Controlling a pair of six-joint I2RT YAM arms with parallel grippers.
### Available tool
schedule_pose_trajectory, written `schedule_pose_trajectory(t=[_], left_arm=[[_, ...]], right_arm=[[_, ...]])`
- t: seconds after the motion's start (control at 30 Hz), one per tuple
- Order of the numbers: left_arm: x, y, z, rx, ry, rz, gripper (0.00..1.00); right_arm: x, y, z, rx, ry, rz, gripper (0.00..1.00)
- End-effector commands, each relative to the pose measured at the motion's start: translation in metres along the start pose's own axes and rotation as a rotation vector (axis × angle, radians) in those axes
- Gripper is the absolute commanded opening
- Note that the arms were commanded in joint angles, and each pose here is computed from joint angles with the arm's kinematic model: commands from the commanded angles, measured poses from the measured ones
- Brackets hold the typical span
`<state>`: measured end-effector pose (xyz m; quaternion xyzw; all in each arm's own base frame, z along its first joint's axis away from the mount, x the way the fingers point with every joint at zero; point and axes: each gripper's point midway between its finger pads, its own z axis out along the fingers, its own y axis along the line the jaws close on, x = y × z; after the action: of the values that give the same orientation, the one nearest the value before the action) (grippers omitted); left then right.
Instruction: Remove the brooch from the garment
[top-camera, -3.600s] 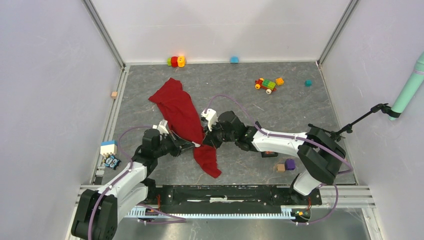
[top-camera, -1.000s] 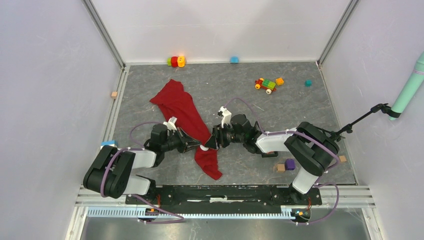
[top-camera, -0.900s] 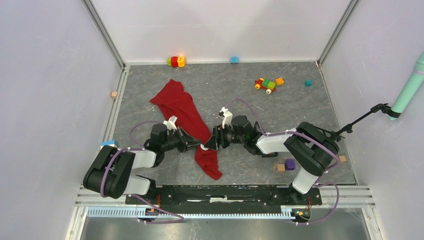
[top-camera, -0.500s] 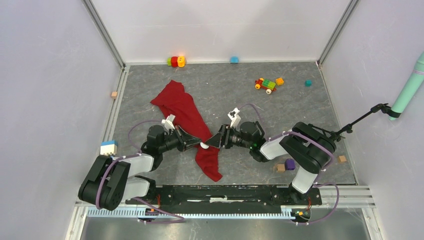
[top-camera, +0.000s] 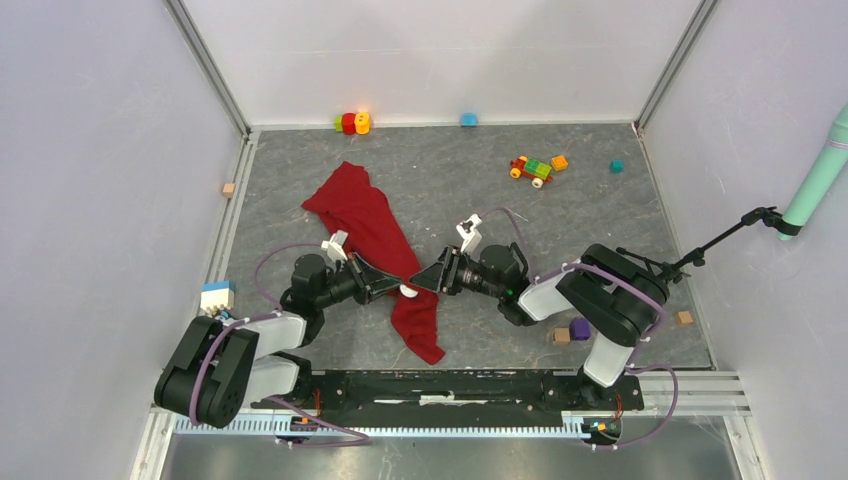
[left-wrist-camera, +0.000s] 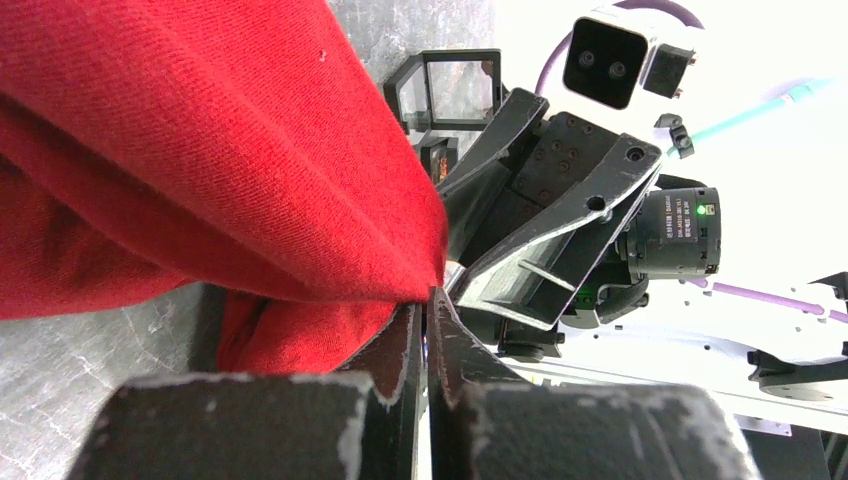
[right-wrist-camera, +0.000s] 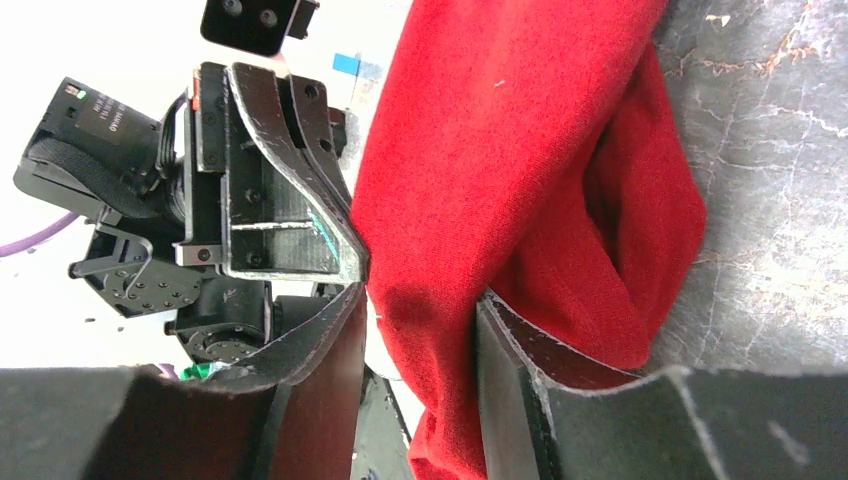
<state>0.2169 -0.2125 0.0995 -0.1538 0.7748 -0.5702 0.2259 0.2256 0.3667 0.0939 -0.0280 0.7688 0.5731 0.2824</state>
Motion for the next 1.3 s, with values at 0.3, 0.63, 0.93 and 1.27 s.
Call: schedule_pose_trajectory(t=[0.3,0.63,0.93,1.27], left_arm=[[-0.01,-0.031,-0.006,0.124,-0.074,-0.004,0.02],[-0.009,-0.029,-0.01,0.125,-0.095,-0.016,0.02],[-0.013,-0.024,-0.013,0.107,-0.142,-0.054,0.02],[-0.01,-0.019,-0.013,0.086,-0.127,-0.049,0.02]], right_arm=[[0.008,0.002,0.008,0.012,0.009,-0.037,0.57],[0.011,0.01,0.014,-0.019,0.015,-0.027,0.41],[0.015,0.014,0.009,-0.03,0.02,-0.047,0.28],[0.013,0.02,0.009,-0.038,0.026,-0.071,0.32]])
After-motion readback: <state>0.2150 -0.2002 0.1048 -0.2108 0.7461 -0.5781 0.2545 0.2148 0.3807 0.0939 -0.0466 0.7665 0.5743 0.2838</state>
